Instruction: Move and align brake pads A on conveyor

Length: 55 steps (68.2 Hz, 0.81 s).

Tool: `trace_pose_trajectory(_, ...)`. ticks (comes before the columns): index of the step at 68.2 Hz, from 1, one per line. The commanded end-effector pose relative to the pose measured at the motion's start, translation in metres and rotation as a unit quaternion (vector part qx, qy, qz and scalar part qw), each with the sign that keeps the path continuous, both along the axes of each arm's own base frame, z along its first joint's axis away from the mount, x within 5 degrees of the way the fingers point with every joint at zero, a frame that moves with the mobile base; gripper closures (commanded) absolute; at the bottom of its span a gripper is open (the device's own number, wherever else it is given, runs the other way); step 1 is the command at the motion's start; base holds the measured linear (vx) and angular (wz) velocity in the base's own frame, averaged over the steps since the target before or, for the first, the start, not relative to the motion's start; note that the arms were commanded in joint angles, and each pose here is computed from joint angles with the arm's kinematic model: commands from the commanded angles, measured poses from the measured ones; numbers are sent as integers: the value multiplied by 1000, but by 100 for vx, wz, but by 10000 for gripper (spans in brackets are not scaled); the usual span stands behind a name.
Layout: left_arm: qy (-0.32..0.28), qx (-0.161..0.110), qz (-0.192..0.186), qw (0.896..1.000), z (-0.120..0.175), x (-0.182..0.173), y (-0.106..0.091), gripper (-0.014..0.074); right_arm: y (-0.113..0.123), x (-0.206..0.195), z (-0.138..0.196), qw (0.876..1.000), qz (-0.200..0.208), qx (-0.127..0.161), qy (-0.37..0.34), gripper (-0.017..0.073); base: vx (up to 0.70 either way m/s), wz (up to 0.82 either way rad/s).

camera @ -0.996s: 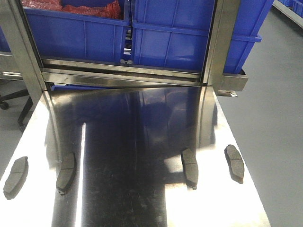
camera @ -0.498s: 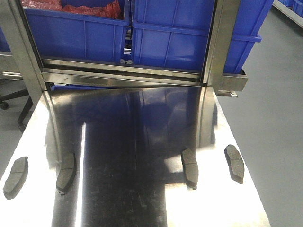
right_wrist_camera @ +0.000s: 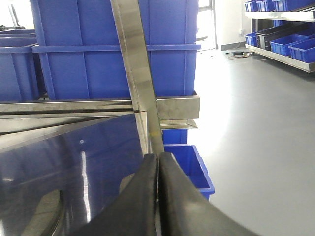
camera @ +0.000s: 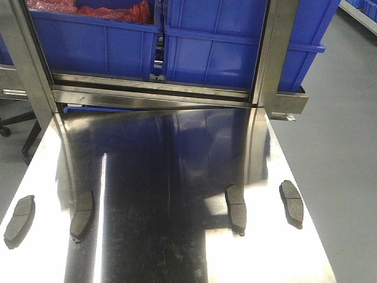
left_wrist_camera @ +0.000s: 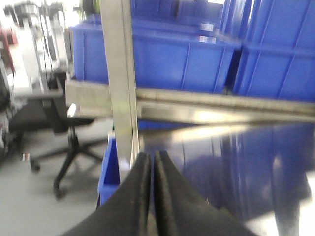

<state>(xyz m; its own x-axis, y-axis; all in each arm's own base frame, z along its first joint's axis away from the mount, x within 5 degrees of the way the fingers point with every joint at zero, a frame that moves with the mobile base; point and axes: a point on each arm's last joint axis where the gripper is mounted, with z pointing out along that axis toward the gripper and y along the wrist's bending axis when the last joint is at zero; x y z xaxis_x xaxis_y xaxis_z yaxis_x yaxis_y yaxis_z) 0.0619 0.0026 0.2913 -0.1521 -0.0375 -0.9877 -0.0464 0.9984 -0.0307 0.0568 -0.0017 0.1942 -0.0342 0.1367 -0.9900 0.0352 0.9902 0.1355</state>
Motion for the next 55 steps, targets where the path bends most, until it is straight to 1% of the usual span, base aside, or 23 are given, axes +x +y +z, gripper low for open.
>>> trace_pose_trajectory(1,-2,-4,0,1000,21,13,0,601,0,0,1,999,-4,-7,-35,561,0,0)
trace_pose_trajectory(11,8,-4,0,1000,22,20,1,584,0,0,1,999,-4,-7,-35,561,0,0)
trace_pose_trajectory(13,8,-4,0,1000,22,19,1,570,0,0,1,999,-4,-7,-35,561,0,0)
trace_pose_trajectory(19,11,-4,0,1000,21,19,1,488,0,0,1,999,-4,-7,-35,561,0,0)
trace_pose_trajectory(22,15,-5,0,1000,20,19,1,417,0,0,1,999,-4,-7,-35,561,0,0)
trace_pose_trajectory(31,22,-5,0,1000,19,19,1,149,0,0,1,999,-4,-7,-35,561,0,0)
trace_pose_trajectory(37,30,-5,0,1000,18,19,1,2,0,0,1,999,-4,-7,-35,561,0,0)
trace_pose_trajectory(40,30,-5,0,1000,18,19,1,-55,0,0,1,999,-4,-7,-35,561,0,0)
trace_pose_trajectory(46,30,-5,0,1000,18,19,1,-112,0,0,1,999,-4,-7,-35,561,0,0)
trace_pose_trajectory(53,24,-6,0,1000,19,19,1,-116,0,0,1,999,-4,-7,-35,561,0,0)
trace_pose_trajectory(55,27,-14,0,1000,18,19,0,-111,0,0,1,999,-4,-7,-35,561,0,0)
